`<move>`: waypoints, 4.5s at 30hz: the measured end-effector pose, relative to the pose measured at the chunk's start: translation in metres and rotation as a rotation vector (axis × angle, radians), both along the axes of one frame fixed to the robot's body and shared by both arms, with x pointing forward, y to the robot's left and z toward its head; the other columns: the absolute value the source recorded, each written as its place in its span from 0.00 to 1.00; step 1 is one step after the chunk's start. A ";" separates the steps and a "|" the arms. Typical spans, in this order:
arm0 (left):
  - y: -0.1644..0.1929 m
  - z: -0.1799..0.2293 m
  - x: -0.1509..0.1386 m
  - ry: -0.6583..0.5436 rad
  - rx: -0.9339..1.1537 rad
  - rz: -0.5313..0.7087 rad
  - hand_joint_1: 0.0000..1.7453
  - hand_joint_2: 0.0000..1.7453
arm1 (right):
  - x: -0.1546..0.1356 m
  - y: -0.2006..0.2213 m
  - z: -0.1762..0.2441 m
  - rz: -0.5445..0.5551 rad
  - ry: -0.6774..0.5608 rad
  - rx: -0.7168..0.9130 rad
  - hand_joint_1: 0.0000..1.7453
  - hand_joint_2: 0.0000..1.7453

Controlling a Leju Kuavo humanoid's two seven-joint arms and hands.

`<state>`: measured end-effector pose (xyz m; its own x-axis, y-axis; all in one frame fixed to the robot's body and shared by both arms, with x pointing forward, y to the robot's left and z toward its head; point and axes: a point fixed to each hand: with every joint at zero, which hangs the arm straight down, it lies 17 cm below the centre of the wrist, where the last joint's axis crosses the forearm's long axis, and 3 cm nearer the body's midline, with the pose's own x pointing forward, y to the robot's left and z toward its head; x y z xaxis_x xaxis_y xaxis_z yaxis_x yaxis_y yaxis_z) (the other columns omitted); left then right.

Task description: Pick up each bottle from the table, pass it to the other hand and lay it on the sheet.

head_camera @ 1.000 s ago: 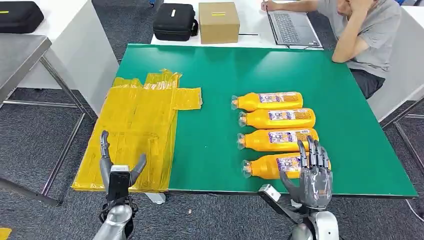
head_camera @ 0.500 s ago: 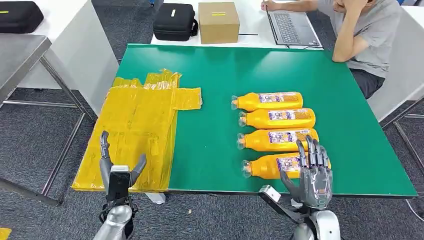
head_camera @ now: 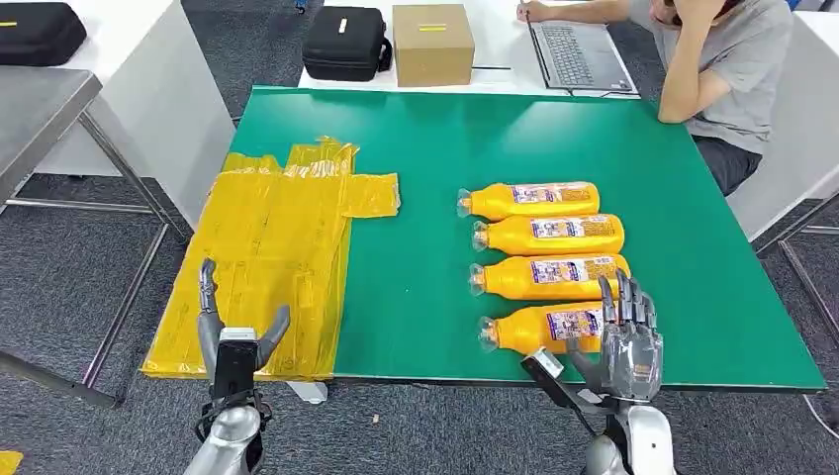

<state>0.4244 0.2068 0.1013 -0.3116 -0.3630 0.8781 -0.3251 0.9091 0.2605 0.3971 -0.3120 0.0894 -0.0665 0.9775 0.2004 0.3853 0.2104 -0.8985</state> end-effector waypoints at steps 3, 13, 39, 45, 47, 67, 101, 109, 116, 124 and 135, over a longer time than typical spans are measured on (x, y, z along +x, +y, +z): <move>-0.003 0.001 0.000 -0.001 0.000 -0.014 0.00 1.00 | 0.003 -0.005 -0.011 -0.007 0.035 0.001 0.00 1.00; -0.004 0.000 0.001 0.003 -0.001 -0.012 0.00 1.00 | 0.000 -0.011 -0.028 -0.010 0.078 -0.003 0.00 1.00; -0.012 -0.002 0.002 0.013 -0.023 -0.052 0.00 1.00 | -0.006 -0.005 -0.047 0.012 0.185 -0.096 0.00 1.00; -0.012 -0.001 0.003 0.011 -0.031 -0.053 0.00 1.00 | -0.006 -0.012 -0.051 0.011 0.215 -0.135 0.00 1.00; -0.013 -0.001 0.004 0.012 -0.035 -0.054 0.00 1.00 | -0.006 -0.014 -0.052 0.010 0.221 -0.145 0.00 1.00; -0.018 -0.004 0.005 0.025 -0.058 -0.060 0.00 1.00 | 0.003 -0.040 -0.058 -0.045 0.252 -0.273 0.00 1.00; -0.020 0.003 0.009 0.011 -0.069 -0.044 0.00 1.00 | 0.034 -0.060 -0.066 -0.036 0.243 -0.185 0.00 1.00; -0.023 0.008 0.011 0.002 -0.082 -0.047 0.00 1.00 | 0.032 -0.061 -0.086 0.017 0.313 -0.132 0.99 1.00; -0.025 0.014 0.015 -0.009 -0.089 -0.057 0.00 1.00 | 0.038 -0.063 -0.094 0.032 0.358 -0.115 0.98 1.00; -0.026 0.014 0.016 -0.008 -0.098 -0.063 0.00 1.00 | 0.044 -0.062 -0.111 0.068 0.463 -0.101 0.99 1.00; -0.032 0.016 0.018 -0.011 -0.106 -0.089 0.00 1.00 | 0.047 -0.061 -0.121 0.107 0.528 -0.106 1.00 1.00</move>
